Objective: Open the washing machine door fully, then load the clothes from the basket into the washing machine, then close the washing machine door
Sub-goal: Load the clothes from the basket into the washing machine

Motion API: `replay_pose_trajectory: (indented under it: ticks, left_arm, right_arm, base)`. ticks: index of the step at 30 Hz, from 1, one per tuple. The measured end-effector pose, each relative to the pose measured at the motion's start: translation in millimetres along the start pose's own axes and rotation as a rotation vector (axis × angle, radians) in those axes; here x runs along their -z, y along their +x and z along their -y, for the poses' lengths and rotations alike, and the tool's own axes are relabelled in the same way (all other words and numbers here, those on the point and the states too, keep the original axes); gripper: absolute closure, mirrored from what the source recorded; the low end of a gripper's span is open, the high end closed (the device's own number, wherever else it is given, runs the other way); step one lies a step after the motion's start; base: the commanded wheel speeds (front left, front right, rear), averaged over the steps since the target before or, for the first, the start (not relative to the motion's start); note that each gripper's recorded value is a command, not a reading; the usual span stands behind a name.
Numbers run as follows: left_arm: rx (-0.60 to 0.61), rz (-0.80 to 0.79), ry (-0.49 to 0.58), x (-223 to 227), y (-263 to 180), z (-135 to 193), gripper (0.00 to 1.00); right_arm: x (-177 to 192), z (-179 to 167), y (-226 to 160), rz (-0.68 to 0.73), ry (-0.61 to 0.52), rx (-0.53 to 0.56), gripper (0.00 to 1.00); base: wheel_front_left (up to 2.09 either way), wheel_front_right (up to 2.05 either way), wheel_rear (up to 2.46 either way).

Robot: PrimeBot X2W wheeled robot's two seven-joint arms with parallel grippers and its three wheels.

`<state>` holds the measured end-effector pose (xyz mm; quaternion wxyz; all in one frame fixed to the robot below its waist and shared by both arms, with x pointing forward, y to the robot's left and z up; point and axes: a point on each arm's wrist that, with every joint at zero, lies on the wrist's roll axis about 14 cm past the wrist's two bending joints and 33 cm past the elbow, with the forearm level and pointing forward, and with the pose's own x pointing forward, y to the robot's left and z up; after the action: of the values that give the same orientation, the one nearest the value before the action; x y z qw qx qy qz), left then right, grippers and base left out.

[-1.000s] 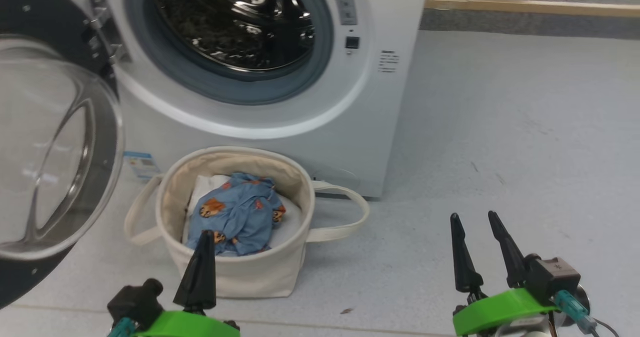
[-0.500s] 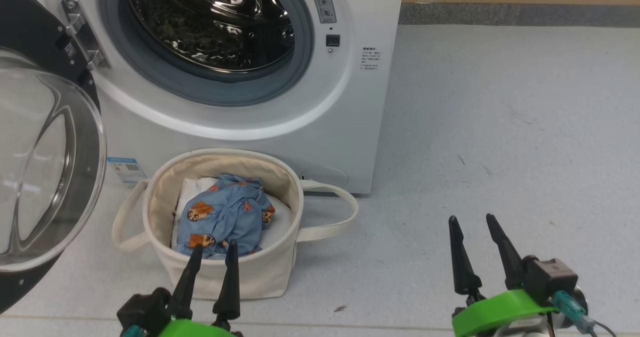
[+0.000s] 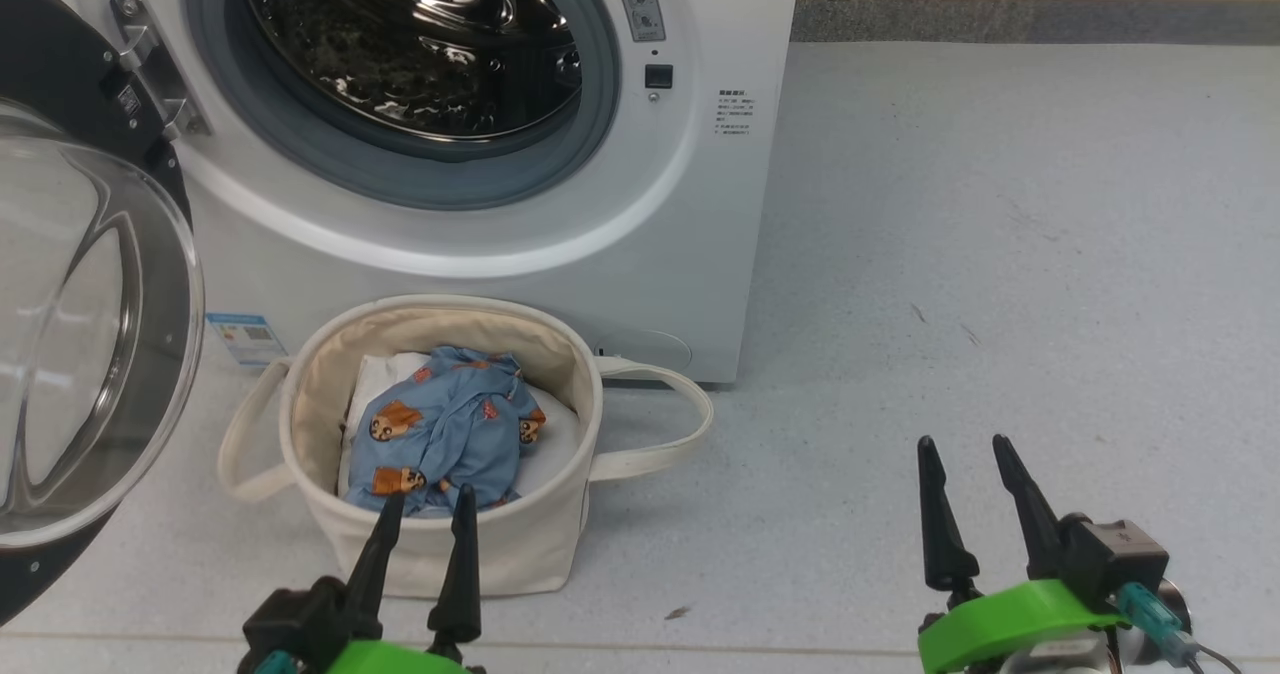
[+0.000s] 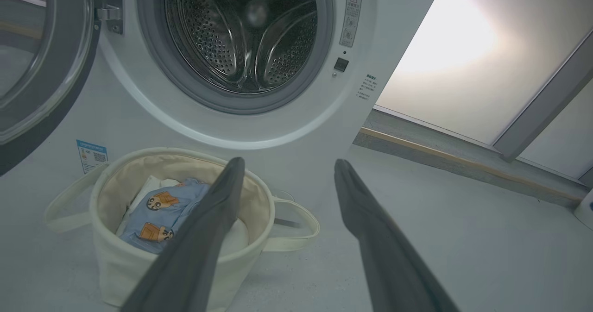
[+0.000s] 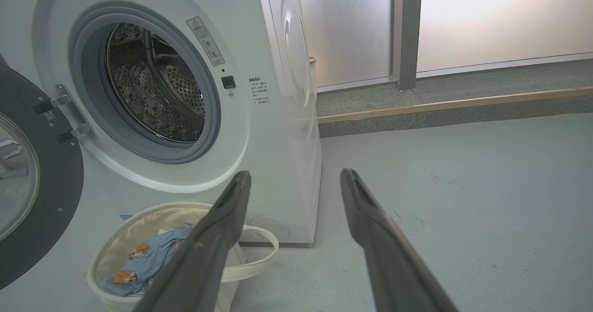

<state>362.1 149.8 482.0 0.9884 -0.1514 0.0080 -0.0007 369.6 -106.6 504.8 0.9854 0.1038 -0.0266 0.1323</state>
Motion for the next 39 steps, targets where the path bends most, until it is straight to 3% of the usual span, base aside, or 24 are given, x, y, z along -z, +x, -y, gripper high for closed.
replay_pose_trajectory:
  ticks: [12, 20, 39]
  left_arm:
    - [-0.030, -0.017, 0.000, 5, -2, -7, 0.00]
    - [-0.049, -0.056, -0.102, 17, -7, -13, 0.00]
    - [-0.052, -0.062, -0.041, 19, -7, -15, 0.00]
  right_arm:
    - [3, -3, 2, -0.007, 0.002, -0.009, 0.00]
    - [5, -7, 3, -0.015, 0.003, -0.021, 0.00]
    - [13, -10, 5, -0.039, 0.010, -0.032, 0.00]
  base:
    - [0.00, 0.00, 0.00]
    - [0.06, -0.23, 0.16]
    - [1.26, -1.68, 0.42]
